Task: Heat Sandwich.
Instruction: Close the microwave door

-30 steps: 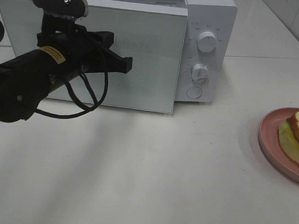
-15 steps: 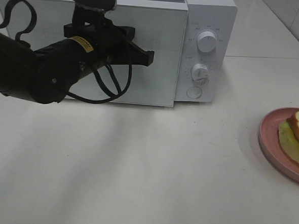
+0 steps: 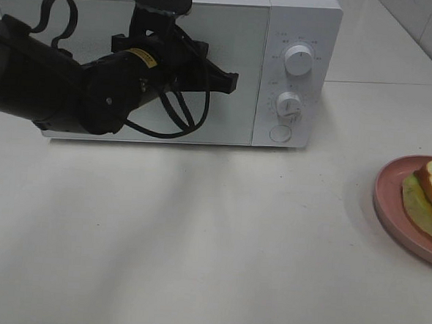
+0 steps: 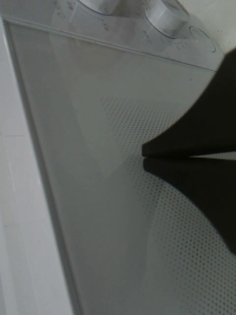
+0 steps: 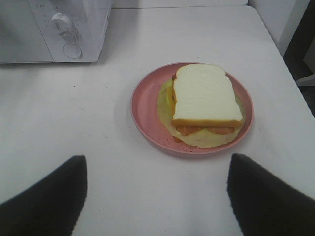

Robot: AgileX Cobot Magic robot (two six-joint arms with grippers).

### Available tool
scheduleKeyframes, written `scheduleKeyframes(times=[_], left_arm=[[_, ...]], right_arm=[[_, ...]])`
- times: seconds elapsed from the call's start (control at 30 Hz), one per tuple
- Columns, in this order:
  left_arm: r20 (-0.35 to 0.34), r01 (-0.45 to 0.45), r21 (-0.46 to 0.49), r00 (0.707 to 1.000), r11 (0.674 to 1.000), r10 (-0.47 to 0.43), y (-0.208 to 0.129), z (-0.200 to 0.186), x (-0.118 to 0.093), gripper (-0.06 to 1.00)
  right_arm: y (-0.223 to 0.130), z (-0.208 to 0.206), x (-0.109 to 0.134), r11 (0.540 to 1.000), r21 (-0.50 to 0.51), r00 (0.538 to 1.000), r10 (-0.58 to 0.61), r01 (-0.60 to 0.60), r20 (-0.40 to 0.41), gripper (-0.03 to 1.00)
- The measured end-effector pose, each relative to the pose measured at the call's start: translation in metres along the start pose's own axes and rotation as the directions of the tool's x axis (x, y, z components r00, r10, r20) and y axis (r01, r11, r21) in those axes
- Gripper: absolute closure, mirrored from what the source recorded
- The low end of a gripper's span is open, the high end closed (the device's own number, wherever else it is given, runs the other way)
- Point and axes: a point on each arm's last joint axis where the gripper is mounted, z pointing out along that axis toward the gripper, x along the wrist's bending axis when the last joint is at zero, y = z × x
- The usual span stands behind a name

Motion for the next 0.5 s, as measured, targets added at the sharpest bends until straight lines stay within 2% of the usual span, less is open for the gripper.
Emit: scheduleKeyframes(times=[0.5], left_arm=[[0.006,0.002,0.013,1.000,1.000,-0.002,0.0000,-0.0007,-0.0007,0.94]], right_arm=[[0.0000,0.0000,0.0000,1.000,0.000,1.000,0.000,0.000,0.000,0.21]])
